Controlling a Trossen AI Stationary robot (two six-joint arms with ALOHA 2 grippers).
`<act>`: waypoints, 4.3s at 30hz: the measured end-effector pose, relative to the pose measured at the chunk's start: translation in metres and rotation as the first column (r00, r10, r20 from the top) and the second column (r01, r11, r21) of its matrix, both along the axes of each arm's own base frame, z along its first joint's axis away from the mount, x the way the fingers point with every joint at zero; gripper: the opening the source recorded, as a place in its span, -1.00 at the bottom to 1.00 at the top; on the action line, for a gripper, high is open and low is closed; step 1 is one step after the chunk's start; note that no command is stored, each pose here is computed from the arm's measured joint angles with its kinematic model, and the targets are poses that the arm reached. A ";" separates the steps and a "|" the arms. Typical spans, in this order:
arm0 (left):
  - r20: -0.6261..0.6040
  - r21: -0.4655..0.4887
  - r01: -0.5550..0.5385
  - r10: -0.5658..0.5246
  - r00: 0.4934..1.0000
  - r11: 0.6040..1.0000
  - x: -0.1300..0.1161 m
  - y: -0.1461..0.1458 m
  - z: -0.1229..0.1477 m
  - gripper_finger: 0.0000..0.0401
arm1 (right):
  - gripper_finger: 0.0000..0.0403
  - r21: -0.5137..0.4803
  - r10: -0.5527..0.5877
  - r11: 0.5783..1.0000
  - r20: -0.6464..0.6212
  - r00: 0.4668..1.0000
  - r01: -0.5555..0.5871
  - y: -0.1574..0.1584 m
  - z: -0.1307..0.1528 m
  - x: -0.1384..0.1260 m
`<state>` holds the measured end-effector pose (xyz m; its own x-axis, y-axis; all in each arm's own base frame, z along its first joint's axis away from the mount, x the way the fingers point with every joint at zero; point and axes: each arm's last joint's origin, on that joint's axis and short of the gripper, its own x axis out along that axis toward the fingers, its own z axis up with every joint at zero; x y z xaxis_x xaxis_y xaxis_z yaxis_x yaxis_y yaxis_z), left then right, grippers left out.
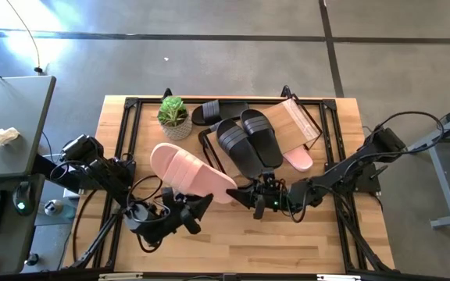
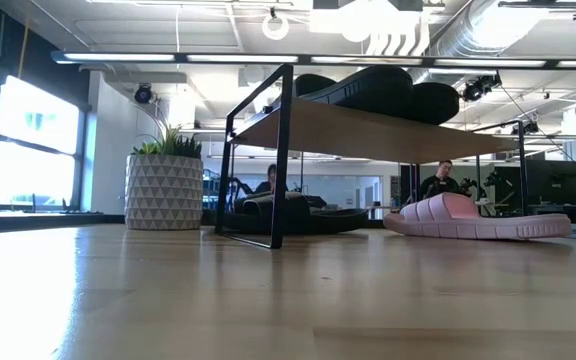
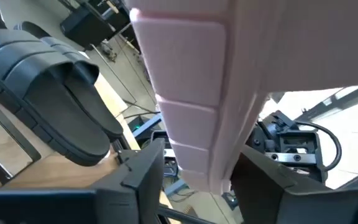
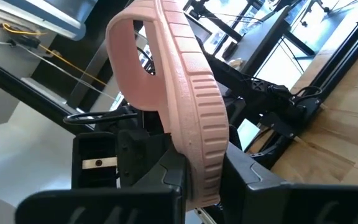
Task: Pick and place slides into the shelf
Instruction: Put the pink slipper under the shelf
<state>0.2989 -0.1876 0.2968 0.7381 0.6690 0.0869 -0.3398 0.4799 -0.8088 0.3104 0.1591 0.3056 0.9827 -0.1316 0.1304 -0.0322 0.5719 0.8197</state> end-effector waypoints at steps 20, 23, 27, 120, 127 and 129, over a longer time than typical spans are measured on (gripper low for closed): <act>0.002 0.014 0.051 -0.051 0.999 0.999 -0.003 -0.007 0.000 -0.69 | -0.48 -0.106 0.154 0.982 -0.030 0.988 -0.156 0.004 -0.003 0.000; 0.001 0.014 0.067 -0.067 0.998 0.998 -0.007 -0.012 0.000 -0.75 | -0.26 -0.121 0.248 0.959 -0.067 0.966 -0.255 0.008 -0.006 0.000; -0.010 0.015 0.093 -0.093 0.996 0.996 -0.015 -0.023 -0.001 -0.79 | -0.08 -0.117 0.373 0.915 -0.121 0.920 -0.386 0.008 -0.001 -0.008; -0.168 -0.285 0.507 -0.564 0.809 0.813 0.074 0.021 -0.029 -0.77 | -0.26 0.219 0.273 0.949 -0.201 0.941 -0.229 0.034 -0.064 -0.101; -0.212 -0.239 0.555 -0.601 0.771 0.797 0.075 0.020 -0.029 -0.60 | -0.67 0.180 0.274 0.955 -0.222 0.936 -0.237 0.033 -0.065 -0.101; -0.219 -0.222 0.585 -0.625 0.750 0.780 0.075 0.019 -0.027 -0.45 | -0.76 0.169 0.274 0.956 -0.223 0.936 -0.240 0.034 -0.065 -0.101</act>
